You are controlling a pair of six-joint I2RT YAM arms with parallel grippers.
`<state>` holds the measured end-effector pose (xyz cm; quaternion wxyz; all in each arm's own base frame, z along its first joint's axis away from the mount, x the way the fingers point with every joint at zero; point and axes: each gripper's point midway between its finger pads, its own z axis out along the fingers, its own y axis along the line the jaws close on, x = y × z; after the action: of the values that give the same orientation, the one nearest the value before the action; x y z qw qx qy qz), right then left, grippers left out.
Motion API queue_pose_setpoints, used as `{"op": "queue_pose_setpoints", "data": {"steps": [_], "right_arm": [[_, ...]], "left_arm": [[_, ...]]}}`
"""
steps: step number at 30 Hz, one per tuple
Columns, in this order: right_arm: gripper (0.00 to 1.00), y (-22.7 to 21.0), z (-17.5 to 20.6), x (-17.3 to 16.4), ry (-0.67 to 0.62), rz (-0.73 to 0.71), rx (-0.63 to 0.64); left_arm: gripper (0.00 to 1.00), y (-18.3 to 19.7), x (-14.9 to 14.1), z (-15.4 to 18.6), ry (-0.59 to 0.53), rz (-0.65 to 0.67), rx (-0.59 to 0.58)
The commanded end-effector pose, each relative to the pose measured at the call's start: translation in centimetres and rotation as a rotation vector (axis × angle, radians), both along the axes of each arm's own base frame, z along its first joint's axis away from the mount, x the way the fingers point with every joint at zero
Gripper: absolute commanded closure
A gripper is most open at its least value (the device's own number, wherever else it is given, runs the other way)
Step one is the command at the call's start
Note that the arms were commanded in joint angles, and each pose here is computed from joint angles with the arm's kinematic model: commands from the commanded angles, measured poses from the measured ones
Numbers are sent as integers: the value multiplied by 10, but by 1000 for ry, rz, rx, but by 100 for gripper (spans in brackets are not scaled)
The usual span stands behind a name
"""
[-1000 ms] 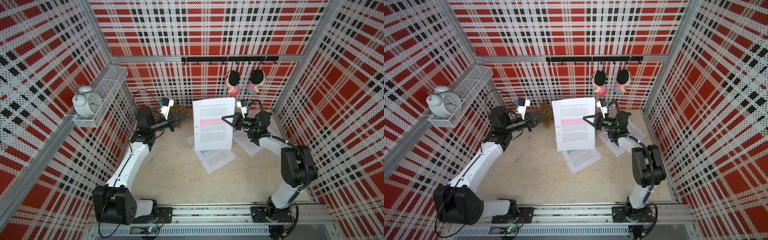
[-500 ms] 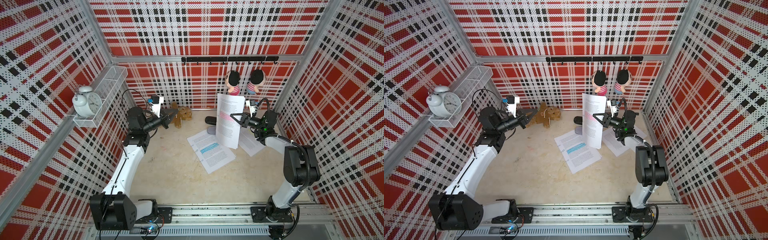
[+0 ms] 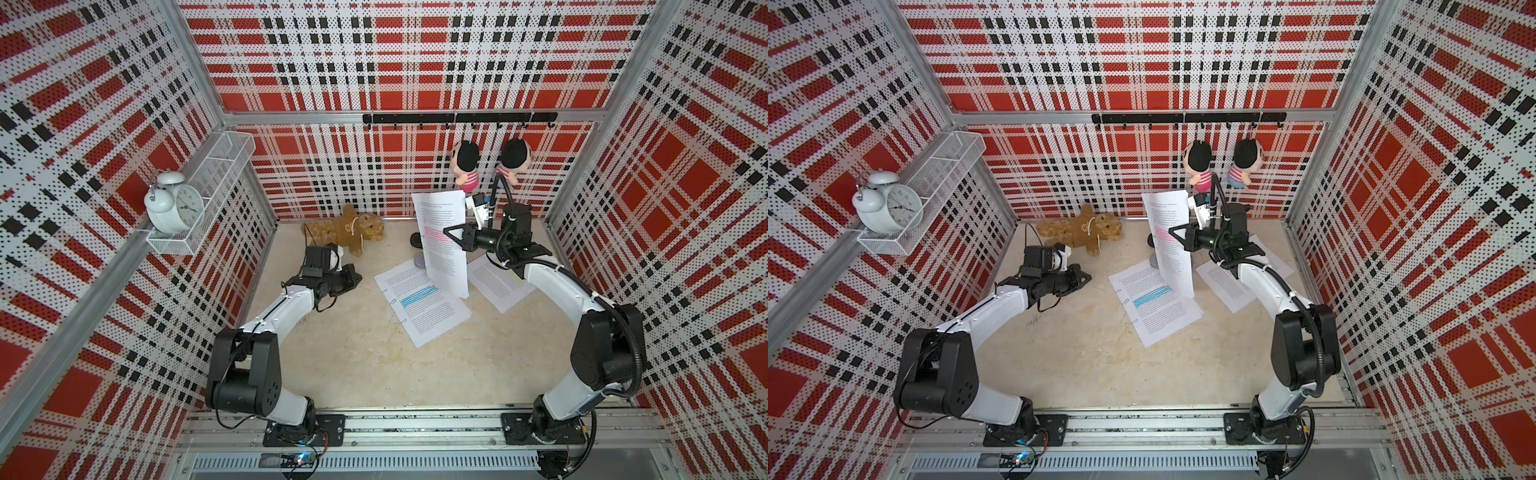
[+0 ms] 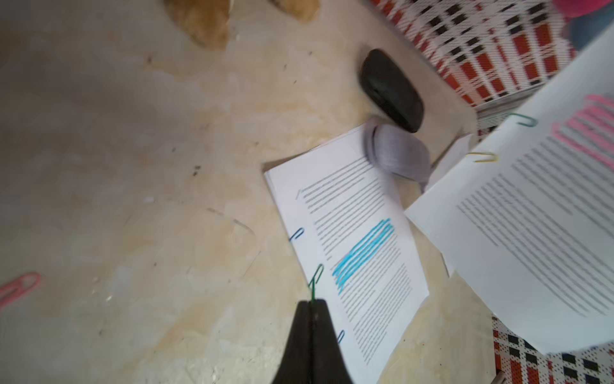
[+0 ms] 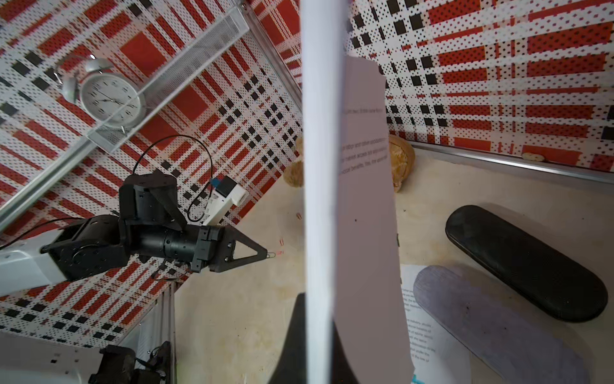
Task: Unclip the paperclips from the documents
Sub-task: Place the paper clip at the center of the board, then remove the paper clip from the document.
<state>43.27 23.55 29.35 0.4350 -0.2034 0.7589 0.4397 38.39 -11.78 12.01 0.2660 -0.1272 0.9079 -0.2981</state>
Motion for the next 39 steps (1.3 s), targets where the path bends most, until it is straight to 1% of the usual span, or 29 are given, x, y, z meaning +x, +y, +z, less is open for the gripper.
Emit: {"op": "queue_pose_setpoints", "data": {"steps": [1, 3, 5, 7, 9, 11, 13, 14, 15, 16, 18, 19, 22, 23, 25, 26, 27, 30, 32, 34, 36, 39], "right_arm": [[100, -10, -22, -6, 113, -119, -140], [100, -8, -27, -7, 179, -128, -143], [100, -5, -34, -11, 226, -128, -175], [100, 3, -37, -17, 230, -108, -224], [100, 13, -35, -24, 202, -94, -270], [100, 22, -30, -29, 179, -100, -283], [100, 26, -28, -31, 175, -141, -310], [100, 28, -28, -32, 173, -141, -325], [100, 31, -27, -34, 175, -137, -338], [100, 32, -28, -34, 183, -134, -351], [100, 36, -27, -36, 202, -116, -359], [100, 38, -26, -36, 207, -103, -357], [100, 46, -18, -38, 216, -50, -360], [100, 48, -16, -38, 228, -43, -362], [100, 62, -7, -47, 223, 65, -334], [100, 67, -1, -49, 222, 97, -313], [100, 71, 5, -49, 225, 107, -291], [100, 77, 17, -50, 222, 140, -261], [100, 80, 26, -51, 207, 154, -256], [100, 82, 42, -52, 178, 169, -238], [100, 84, 57, -53, 148, 174, -219], [100, 86, 76, -54, 118, 183, -189]], "left_arm": [[100, 17, -5, -32, 115, 142, 37], [100, 23, -9, -49, 160, 169, 61], [100, 27, -10, -62, 193, 187, 79], [100, 31, -9, -71, 220, 203, 88], [100, 35, -9, -80, 245, 222, 99], [92, 38, -11, -88, 267, 232, 100], [86, 42, -11, -90, 275, 249, 97], [79, 45, -10, -89, 272, 261, 97], [69, 48, -9, -86, 263, 270, 97], [56, 51, -8, -82, 253, 283, 100], [34, 55, -5, -70, 220, 299, 96], [30, 56, -3, -63, 202, 300, 92], [28, 44, 11, -28, 85, 258, 39], [28, 36, 19, -10, 15, 228, 10], [28, 17, 29, 28, -128, 156, -68], [27, 6, 33, 51, -212, 116, -115], [27, -5, 35, 75, -293, 75, -167], [23, -27, 32, 130, -478, -5, -326], [21, -39, 27, 154, -550, -55, -416], [20, -50, 24, 170, -599, -102, -467], [20, -63, 22, 175, -615, -151, -496], [19, -69, 20, 178, -635, -185, -513]]}}
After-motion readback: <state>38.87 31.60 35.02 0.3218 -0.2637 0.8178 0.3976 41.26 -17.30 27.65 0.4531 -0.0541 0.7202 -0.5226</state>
